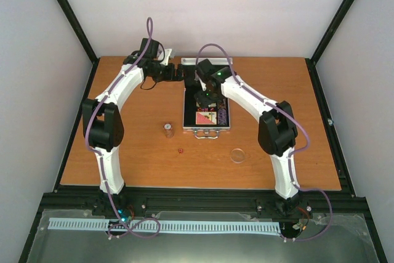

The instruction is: Pack up texas hold em set

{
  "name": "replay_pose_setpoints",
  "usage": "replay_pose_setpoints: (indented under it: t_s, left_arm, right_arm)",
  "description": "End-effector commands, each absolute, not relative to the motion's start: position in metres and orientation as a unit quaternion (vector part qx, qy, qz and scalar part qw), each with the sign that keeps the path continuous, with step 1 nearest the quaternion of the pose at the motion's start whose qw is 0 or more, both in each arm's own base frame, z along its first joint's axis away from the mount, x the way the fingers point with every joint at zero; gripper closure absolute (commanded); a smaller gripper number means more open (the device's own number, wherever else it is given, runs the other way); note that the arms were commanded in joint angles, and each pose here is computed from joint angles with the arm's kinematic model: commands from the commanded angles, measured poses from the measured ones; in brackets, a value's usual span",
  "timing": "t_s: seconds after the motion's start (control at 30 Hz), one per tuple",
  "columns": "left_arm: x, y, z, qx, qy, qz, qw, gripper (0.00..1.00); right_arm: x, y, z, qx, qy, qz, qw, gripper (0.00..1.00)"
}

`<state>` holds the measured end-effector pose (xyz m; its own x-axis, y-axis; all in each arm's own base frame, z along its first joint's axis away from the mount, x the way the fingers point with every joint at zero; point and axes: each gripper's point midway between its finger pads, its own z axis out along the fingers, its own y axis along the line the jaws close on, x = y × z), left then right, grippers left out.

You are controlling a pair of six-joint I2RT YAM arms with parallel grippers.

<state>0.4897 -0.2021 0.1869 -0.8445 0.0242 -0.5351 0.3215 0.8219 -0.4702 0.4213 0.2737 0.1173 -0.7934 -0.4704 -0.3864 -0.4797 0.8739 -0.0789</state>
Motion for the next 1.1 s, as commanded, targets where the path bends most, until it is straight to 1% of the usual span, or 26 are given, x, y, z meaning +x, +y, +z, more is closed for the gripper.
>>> replay_pose_setpoints:
  t_s: [0.0,0.03,0.13,0.3,0.47,0.67,0.9,1.07]
  left_arm:
    - [0.491,-0.199,0.219,0.103,0.906,-0.288,0.291,0.0]
    - [0.491,-0.199,0.221,0.103,0.906,-0.288,0.293,0.0]
    - [0.491,-0.2,0.224,0.103,0.905,-0.289,0.296,0.0]
    - [0.489,-0.199,0.226,0.102,0.904,-0.291,0.297,0.0]
    - [0.488,-0.199,0.227,0.103,0.903,-0.29,0.298,0.0]
    - [0.484,-0.198,0.225,0.102,0.904,-0.29,0.297,0.0]
    - [0.483,-0.197,0.225,0.102,0.905,-0.287,0.297,0.0]
    - [0.482,-0.197,0.22,0.101,0.906,-0.289,0.292,0.0]
  right_arm:
    - [0.378,0.298,0.148,-0.285,0.938,0.031,0.196,0.18]
    - [0.366,0.306,0.152,-0.295,0.935,0.037,0.195,0.18]
    - [0.328,0.329,0.156,-0.327,0.925,0.065,0.183,0.13]
    - [0.272,0.366,0.147,-0.372,0.91,0.113,0.145,0.12]
    - [0.24,0.386,0.12,-0.392,0.905,0.126,0.107,0.12]
    - [0.22,0.396,0.084,-0.4,0.907,0.109,0.074,0.14]
    - [0.215,0.394,0.047,-0.374,0.922,0.087,0.046,0.22]
    - [0.215,0.396,0.033,-0.362,0.928,0.085,0.041,0.29]
